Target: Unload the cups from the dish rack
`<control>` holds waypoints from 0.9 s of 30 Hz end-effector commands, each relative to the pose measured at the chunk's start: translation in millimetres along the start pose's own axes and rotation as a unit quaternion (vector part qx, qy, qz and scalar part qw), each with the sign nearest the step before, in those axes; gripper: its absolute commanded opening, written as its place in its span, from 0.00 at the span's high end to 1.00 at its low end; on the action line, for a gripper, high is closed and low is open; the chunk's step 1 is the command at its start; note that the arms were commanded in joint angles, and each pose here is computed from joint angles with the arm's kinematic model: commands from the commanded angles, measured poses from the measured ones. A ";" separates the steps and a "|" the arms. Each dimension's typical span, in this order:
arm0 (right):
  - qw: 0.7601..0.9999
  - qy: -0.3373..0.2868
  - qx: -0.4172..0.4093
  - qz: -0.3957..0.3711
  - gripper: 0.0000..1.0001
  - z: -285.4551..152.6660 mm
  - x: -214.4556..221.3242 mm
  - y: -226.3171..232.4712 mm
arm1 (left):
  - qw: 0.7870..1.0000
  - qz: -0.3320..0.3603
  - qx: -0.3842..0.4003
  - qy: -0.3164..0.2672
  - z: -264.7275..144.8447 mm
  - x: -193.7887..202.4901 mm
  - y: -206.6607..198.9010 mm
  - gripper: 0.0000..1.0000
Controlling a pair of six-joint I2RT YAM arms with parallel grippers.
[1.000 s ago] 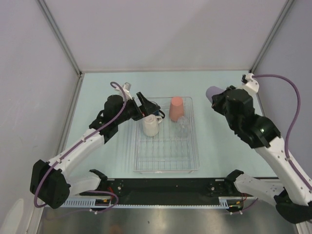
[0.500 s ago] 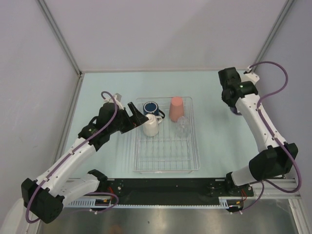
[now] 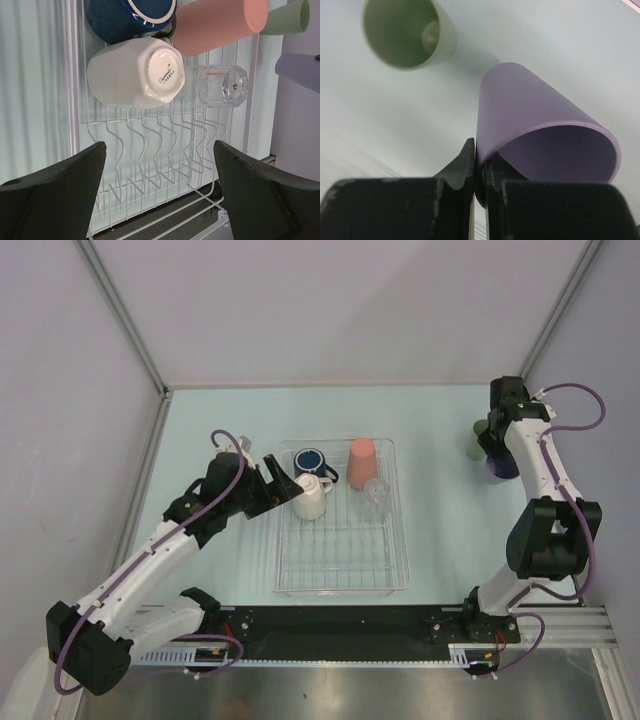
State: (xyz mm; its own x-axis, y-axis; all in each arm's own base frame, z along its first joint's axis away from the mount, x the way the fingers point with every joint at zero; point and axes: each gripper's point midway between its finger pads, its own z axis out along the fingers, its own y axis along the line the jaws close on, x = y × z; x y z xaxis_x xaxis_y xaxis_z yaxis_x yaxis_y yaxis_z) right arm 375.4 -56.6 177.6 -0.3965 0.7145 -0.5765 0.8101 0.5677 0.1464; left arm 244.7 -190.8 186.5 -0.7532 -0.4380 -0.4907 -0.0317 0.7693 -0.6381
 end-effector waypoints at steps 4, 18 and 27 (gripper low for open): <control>0.999 0.036 0.001 0.028 1.00 41.2 -6.7 -0.3 | 1.000 0.014 -0.006 0.009 4.4 4.1 3.6 0.07; 0.998 0.062 0.013 0.022 1.00 76.6 -4.8 8.2 | 0.999 0.009 -0.024 0.025 15.2 10.1 9.6 0.07; 0.997 0.078 0.015 0.018 0.87 88.4 -0.7 10.9 | 0.999 0.010 -0.029 0.035 21.2 12.9 9.8 0.07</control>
State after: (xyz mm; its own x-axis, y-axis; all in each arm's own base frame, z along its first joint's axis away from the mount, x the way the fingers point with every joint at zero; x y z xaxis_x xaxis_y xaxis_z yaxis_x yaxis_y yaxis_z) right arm 415.7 -86.5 111.5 -0.4208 0.7897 -0.4464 0.8445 0.5208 0.1251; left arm 247.7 -195.5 158.8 -0.7959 -0.4074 -0.4477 -0.0746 0.8000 -0.5953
